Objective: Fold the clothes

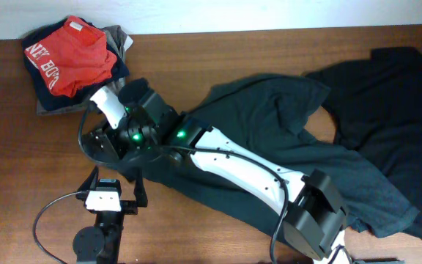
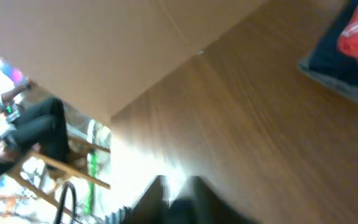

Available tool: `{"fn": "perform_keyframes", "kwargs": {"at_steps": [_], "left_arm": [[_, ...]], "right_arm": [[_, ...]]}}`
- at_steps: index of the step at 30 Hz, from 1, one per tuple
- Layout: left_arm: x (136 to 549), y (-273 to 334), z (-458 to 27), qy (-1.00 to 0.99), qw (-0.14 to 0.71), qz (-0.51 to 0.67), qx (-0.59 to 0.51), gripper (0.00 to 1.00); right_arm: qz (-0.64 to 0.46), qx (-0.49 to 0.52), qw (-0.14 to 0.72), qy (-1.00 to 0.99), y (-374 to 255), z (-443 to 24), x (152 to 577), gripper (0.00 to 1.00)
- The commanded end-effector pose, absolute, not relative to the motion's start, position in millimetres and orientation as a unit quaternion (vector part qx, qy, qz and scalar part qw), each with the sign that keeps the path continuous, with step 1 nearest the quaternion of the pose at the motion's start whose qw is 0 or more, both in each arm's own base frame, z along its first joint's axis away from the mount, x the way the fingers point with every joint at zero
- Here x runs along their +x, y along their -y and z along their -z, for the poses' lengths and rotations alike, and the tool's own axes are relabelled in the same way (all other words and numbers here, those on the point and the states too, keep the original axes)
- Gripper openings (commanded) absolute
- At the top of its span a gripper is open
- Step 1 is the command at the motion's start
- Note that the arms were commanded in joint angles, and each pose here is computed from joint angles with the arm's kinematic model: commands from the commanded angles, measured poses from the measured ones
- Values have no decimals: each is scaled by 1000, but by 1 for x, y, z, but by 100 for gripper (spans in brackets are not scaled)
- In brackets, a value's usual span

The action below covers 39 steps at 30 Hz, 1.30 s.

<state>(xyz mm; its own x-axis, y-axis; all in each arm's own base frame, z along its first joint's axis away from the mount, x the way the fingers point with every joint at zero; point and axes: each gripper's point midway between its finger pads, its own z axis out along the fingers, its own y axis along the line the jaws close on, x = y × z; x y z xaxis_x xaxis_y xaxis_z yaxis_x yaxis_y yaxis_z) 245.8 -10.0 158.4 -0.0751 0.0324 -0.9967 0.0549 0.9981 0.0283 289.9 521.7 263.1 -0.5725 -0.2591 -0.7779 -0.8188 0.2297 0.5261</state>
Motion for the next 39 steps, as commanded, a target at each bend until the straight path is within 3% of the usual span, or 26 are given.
{"fn": "perform_keyframes", "kwargs": {"at_steps": [1,3,7,9,13,18,21,23,24,30,37,39], "left_arm": [[246,8,-157,-734,679,1,33,99],[246,8,-157,-733,679,1,33,99],[246,8,-157,-734,679,1,33,99],[246,8,-157,-734,679,1,33,99],[246,8,-157,-734,679,1,33,99],[246,8,-157,-733,679,1,33,99],[246,8,-157,-734,679,1,33,99],[246,8,-157,-734,679,1,33,99],[246,8,-157,-734,679,1,33,99],[246,8,-157,-734,679,1,33,99],[246,8,-157,-734,679,1,33,99],[246,8,-157,-734,679,1,33,99]], "right_arm": [[-488,-337,327,-736,-500,-299,331,31],[-472,-322,336,-749,-485,-308,349,49],[-414,-270,355,-794,-439,-322,390,76],[-360,-236,369,-823,-405,-326,413,84],[-173,-104,395,-896,-278,-335,453,99],[-100,-41,382,-918,-194,-352,445,99],[-69,-44,332,-940,-161,-335,431,100],[-43,-12,292,-955,-133,-322,421,81],[-34,38,264,-963,-113,-313,413,79],[-17,191,204,-960,-46,-313,376,79],[-12,227,268,-936,-8,-361,330,79],[-6,240,267,-933,-3,-360,311,83]]}}
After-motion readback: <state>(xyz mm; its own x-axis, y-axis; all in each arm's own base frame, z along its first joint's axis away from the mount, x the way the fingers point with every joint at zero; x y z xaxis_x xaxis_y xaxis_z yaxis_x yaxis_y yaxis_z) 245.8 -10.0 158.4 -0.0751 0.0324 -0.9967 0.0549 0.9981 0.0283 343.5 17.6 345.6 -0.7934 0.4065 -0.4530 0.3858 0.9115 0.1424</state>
